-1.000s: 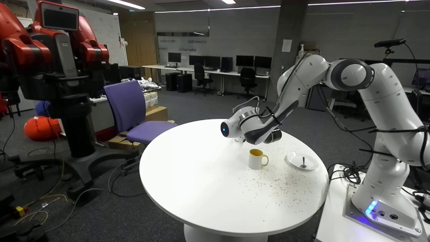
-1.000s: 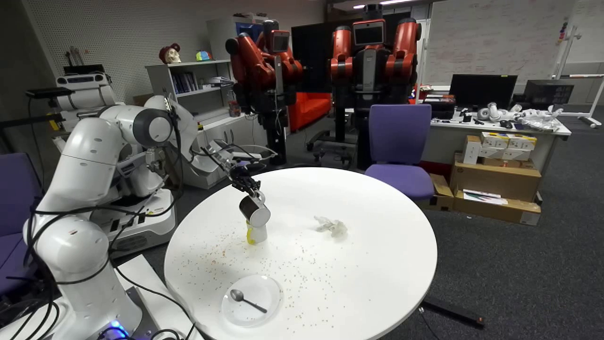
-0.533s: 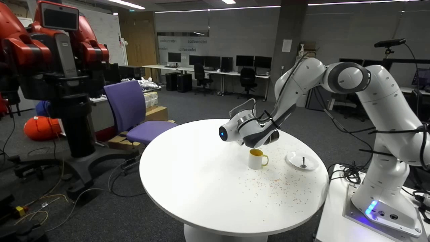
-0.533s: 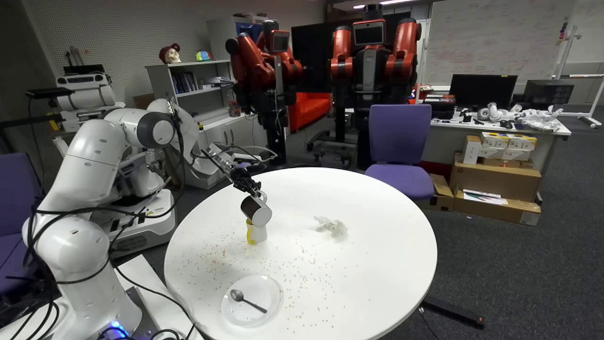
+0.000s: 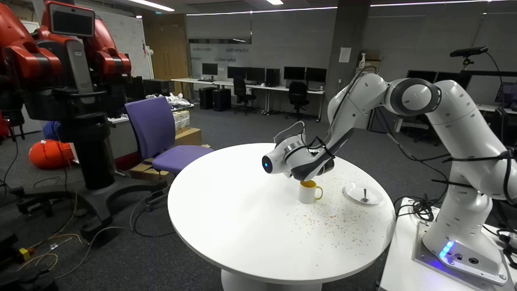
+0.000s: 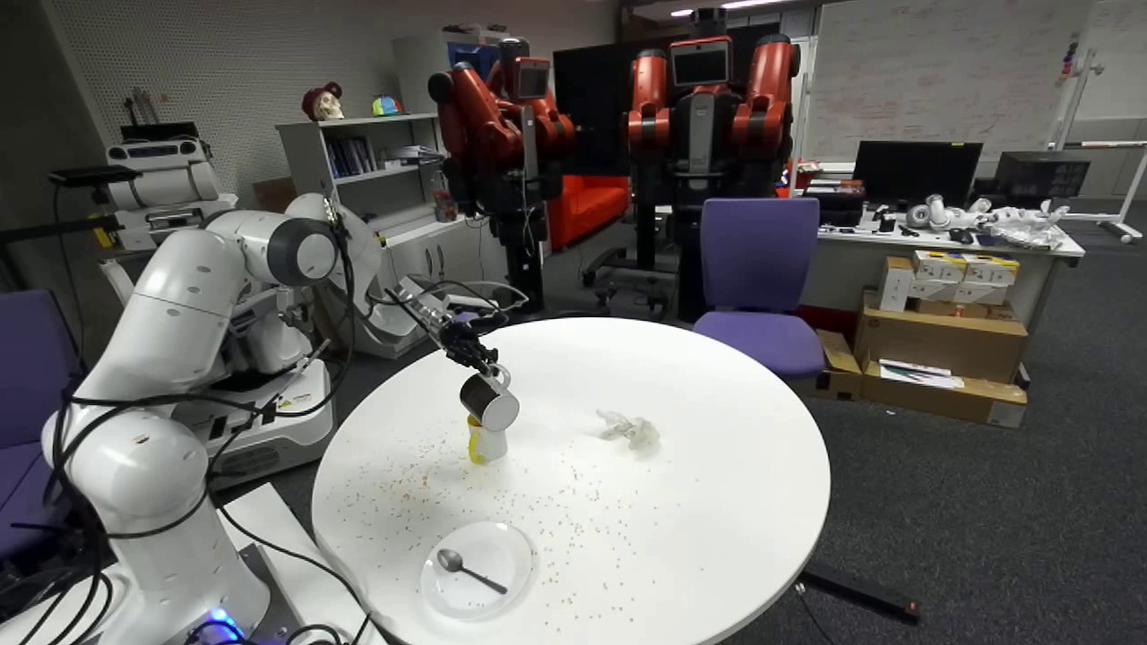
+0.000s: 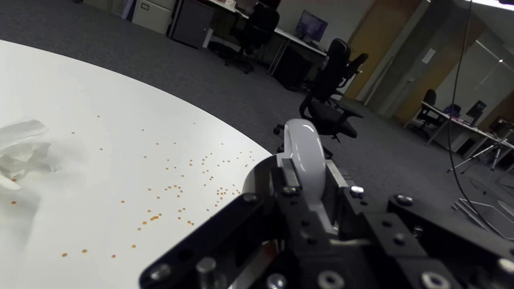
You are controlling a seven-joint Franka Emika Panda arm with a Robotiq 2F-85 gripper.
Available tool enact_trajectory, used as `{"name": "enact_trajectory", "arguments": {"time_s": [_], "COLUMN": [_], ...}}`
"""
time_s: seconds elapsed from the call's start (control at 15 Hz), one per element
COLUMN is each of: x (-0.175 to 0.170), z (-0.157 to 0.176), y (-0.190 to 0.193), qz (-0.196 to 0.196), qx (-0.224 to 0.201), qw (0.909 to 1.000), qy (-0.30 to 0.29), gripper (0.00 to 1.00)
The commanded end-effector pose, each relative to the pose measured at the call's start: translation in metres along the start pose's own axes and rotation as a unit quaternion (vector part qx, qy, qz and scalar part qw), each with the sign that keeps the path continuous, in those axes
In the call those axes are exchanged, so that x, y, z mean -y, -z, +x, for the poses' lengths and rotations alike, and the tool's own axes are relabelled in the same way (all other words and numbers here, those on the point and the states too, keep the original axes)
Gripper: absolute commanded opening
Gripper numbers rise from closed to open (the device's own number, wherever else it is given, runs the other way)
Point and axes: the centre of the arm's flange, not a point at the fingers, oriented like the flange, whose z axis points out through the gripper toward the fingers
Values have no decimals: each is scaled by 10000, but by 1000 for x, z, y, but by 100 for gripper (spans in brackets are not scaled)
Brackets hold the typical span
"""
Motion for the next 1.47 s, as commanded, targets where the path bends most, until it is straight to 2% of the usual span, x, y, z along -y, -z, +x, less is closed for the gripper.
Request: {"name": "enact_trajectory", "arguments": {"time_s": [0.0,1.4], "x": [-5,-13], "z": [-15,5], "y": [10,17], "qz": [114,36], "qx": [274,559], "qw": [9995,9968], "qy": [104,569], "gripper": [5,5]}}
